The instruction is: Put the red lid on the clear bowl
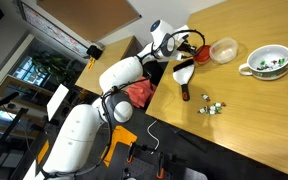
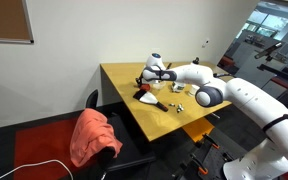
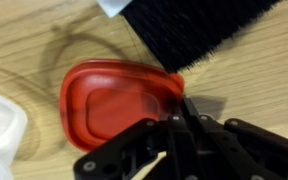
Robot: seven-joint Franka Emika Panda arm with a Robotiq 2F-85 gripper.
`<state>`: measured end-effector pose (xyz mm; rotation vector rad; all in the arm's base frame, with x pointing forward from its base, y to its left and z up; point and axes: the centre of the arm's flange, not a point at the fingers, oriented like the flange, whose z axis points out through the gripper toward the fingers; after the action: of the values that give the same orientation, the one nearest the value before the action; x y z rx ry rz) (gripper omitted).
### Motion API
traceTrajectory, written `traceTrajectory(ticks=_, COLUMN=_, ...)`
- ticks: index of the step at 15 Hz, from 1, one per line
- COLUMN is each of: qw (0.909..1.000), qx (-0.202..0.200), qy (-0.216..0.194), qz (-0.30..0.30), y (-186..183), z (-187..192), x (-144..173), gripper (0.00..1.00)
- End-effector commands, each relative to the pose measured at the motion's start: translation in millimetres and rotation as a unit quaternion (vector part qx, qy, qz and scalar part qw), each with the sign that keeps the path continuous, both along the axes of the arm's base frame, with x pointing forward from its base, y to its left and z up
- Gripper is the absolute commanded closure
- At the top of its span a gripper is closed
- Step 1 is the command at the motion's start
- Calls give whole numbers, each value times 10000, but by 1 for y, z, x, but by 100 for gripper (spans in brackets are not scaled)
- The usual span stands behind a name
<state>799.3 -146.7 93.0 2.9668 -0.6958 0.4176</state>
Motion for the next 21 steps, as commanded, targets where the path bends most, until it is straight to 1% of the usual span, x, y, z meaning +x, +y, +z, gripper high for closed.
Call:
traceTrajectory(ticks=1, qw=9997, qx=-153, qy=75, qz=-157, y=-8, z=-16, x=45, gripper=98)
traceTrajectory(ticks=2, qw=9998, qx=-141, qy=74, qz=-151, y=-9, z=-14, x=43, gripper=100)
traceTrajectory(ticks=3, qw=9998, qx=-126, qy=66, qz=-145, y=-9, z=-12, x=42, gripper=98)
traceTrajectory(ticks=8, qw=9999, qx=-41, qy=78, qz=-120, y=-10, z=6, x=27, gripper=98)
traceTrajectory(ticks=13, qw=9999, qx=7, qy=128, qz=-46, y=-13, z=36, x=11, gripper=98)
traceTrajectory(ticks=19, qw=9996, qx=15, qy=26, qz=-296, y=-18, z=79, x=7, gripper=98)
traceTrajectory(ticks=21, qw=9990, qx=-1, qy=104, qz=-430, y=-18, z=92, x=8, gripper=98)
